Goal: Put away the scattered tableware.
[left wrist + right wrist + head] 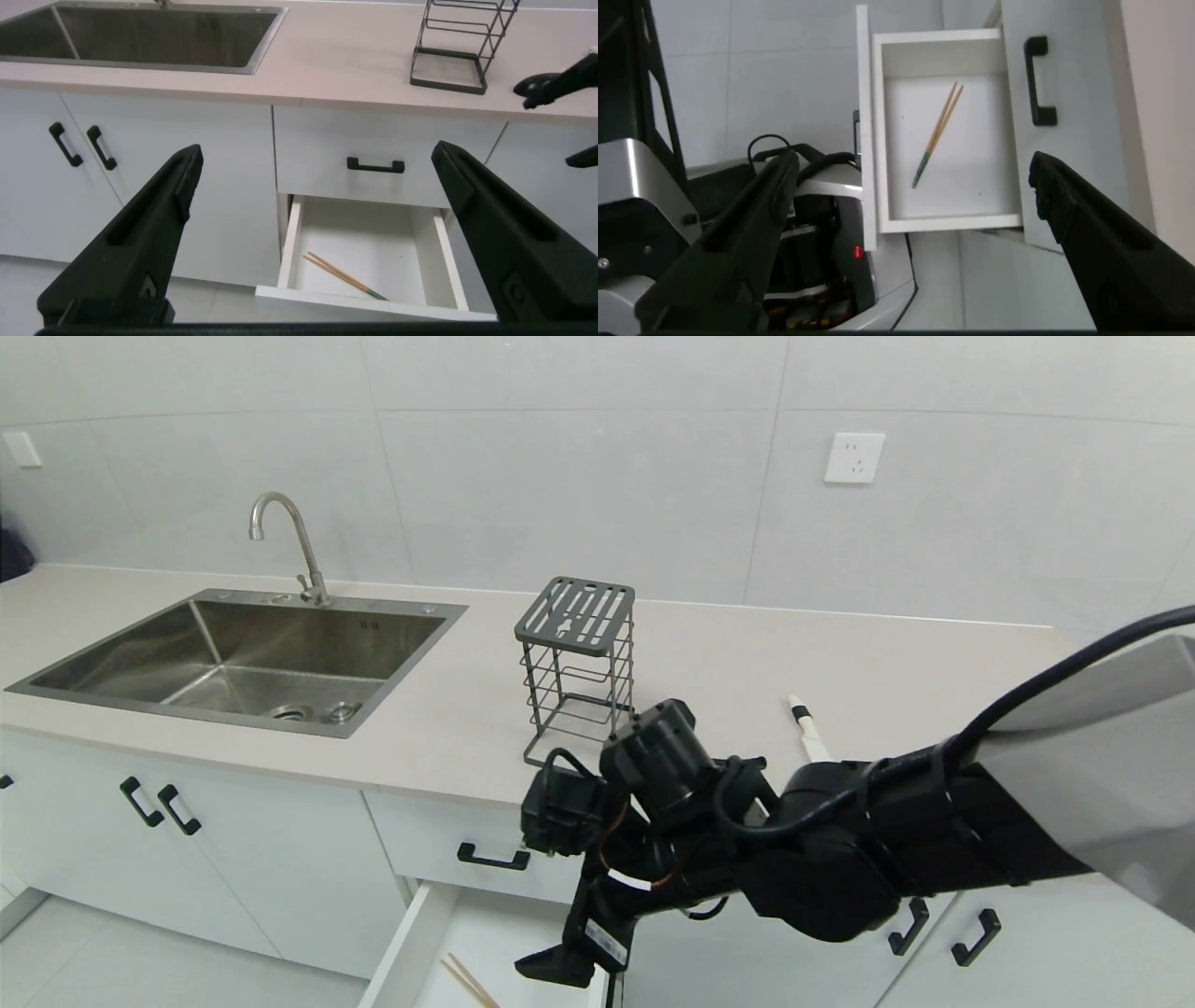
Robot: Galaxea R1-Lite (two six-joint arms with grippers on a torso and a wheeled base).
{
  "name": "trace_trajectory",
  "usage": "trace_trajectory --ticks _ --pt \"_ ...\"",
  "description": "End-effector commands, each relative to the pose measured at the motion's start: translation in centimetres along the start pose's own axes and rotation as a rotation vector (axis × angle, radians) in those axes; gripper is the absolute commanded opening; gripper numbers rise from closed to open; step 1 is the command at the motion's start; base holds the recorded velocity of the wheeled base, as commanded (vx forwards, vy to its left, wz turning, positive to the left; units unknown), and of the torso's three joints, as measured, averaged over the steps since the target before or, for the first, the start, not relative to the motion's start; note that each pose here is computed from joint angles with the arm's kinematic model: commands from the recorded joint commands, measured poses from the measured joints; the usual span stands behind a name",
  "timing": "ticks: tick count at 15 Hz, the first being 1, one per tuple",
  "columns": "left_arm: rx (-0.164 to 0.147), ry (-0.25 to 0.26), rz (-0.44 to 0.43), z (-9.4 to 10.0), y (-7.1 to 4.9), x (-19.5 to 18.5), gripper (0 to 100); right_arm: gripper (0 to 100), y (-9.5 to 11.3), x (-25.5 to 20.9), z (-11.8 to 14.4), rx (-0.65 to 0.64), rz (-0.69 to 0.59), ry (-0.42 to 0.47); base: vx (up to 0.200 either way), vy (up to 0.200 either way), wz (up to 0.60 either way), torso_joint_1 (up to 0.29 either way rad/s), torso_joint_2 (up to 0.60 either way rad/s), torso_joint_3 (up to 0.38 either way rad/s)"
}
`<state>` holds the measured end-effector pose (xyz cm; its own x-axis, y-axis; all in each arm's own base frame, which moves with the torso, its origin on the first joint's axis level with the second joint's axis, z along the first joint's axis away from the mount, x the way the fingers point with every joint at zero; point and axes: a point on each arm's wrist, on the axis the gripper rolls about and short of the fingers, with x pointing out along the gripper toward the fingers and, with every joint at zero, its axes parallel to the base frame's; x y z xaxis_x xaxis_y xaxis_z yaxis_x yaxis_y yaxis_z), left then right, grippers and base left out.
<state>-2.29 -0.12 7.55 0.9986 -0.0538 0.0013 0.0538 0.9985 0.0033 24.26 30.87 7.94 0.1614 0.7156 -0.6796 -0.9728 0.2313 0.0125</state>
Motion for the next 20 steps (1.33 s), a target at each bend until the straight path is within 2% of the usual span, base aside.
trace_trajectory --ticks 1,4,9,11,12,16,20 --pt "0.0 0.001 0.0 0.0 0.0 0.0 100 100 -1.2 -4.4 -3.2 0.069 -0.099 -0.051 0.0 0.0 0.0 0.0 0.0 0.0" --pt "0.0 0.001 0.0 0.0 0.0 0.0 100 100 -2.3 -6.1 -4.5 0.183 -0.184 -0.117 0.0 0.0 0.0 0.0 0.0 0.0" --pt "0.0 0.001 0.0 0.0 0.0 0.0 100 100 -7.4 -9.2 -7.4 0.285 -0.346 -0.149 0.0 0.0 0.0 0.0 0.0 0.0" --pt "0.0 0.001 0.0 0.0 0.0 0.0 100 100 -8.9 -9.9 -8.5 0.283 -0.392 -0.149 0.0 0.0 0.0 0.0 0.0 0.0" --pt "0.0 0.001 0.0 0.0 0.0 0.0 100 100 -10.5 -10.0 -9.7 0.287 -0.423 -0.146 0.0 0.0 0.0 0.0 0.0 0.0" --pt "0.0 0.001 0.0 0.0 0.0 0.0 100 100 -13.0 -8.7 -12.1 0.304 -0.437 -0.183 0.0 0.0 0.0 0.0 0.0 0.0" --pt "0.0 0.001 0.0 0.0 0.0 0.0 100 100 -13.6 -7.2 -12.4 0.299 -0.401 -0.181 0.0 0.0 0.0 0.0 0.0 0.0"
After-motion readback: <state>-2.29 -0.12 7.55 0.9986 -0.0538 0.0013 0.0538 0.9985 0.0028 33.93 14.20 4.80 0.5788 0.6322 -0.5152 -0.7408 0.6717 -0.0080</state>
